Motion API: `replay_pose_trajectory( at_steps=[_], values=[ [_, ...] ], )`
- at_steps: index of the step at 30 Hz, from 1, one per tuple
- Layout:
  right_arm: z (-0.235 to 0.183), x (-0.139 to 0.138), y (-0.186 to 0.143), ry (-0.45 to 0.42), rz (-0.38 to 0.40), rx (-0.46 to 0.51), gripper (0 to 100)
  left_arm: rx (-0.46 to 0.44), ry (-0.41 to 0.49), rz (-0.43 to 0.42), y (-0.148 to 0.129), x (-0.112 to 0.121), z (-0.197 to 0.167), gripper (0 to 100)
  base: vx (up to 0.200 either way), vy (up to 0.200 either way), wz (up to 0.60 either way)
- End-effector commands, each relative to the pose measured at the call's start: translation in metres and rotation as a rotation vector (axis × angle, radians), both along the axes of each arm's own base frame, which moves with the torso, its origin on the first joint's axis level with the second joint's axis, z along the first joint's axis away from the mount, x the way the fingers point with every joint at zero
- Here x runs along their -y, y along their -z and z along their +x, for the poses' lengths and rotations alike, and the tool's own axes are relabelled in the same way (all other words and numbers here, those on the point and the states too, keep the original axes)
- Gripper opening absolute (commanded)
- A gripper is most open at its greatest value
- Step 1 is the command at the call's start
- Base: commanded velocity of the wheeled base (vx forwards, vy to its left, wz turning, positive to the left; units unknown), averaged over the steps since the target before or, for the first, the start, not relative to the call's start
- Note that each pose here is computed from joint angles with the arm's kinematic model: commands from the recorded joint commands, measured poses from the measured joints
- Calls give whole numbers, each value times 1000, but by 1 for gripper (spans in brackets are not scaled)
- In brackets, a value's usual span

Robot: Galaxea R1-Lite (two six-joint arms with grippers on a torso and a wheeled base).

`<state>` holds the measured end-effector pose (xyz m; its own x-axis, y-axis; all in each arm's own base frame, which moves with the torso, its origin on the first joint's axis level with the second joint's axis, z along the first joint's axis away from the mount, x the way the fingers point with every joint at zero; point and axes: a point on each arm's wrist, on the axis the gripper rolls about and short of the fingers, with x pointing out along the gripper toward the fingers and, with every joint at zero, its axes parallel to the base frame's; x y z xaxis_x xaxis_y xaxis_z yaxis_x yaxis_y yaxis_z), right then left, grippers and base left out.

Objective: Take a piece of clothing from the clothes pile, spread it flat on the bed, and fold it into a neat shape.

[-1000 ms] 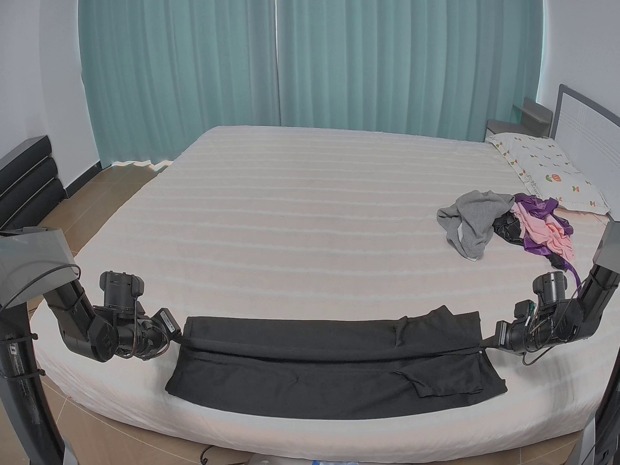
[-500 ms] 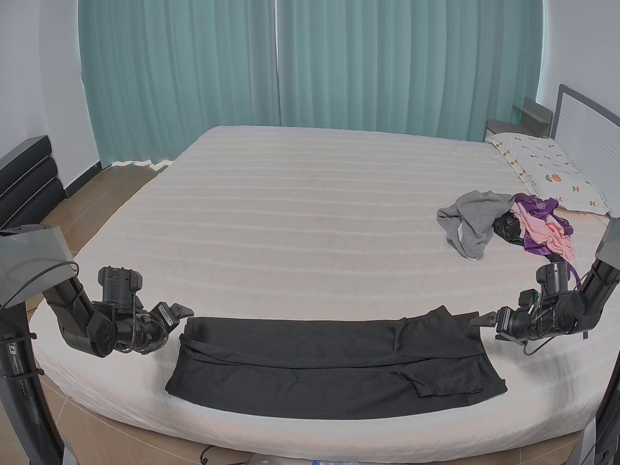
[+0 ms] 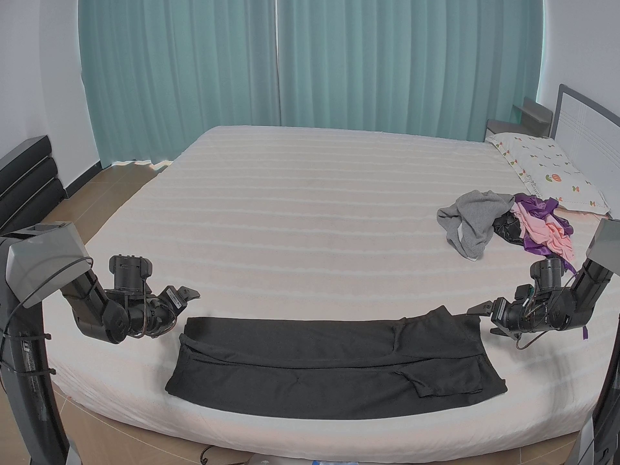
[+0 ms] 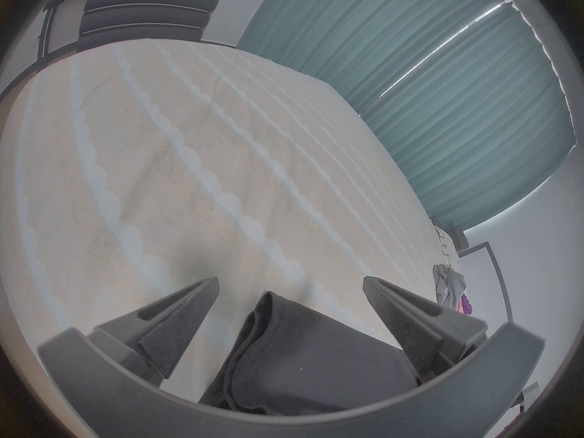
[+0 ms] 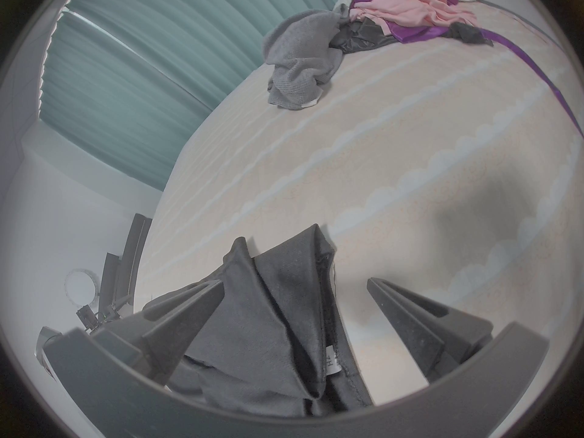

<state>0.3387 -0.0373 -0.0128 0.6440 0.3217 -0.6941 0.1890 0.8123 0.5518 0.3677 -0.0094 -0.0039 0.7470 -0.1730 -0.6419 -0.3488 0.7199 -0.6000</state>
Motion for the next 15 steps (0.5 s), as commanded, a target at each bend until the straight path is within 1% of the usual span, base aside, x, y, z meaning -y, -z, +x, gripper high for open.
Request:
replay_pose_trajectory(
  at_steps=[1,6,7,12,15],
  values=[
    [4,0,13,11,14,-27,100,-22,14,3,13,5,5,100,0,0,0],
    [5,0,15,16,17,-27,100,-6,30,6,16,11,14,100,0,0,0],
    [5,0,15,17,18,-27,100,-5,34,9,16,12,14,0,0,0,0],
    [5,0,15,16,14,-27,100,-10,57,33,19,15,13,0,0,0,0],
    [6,0,14,33,-6,-24,100,-5,41,49,19,14,14,0,0,0,0]
  ],
)
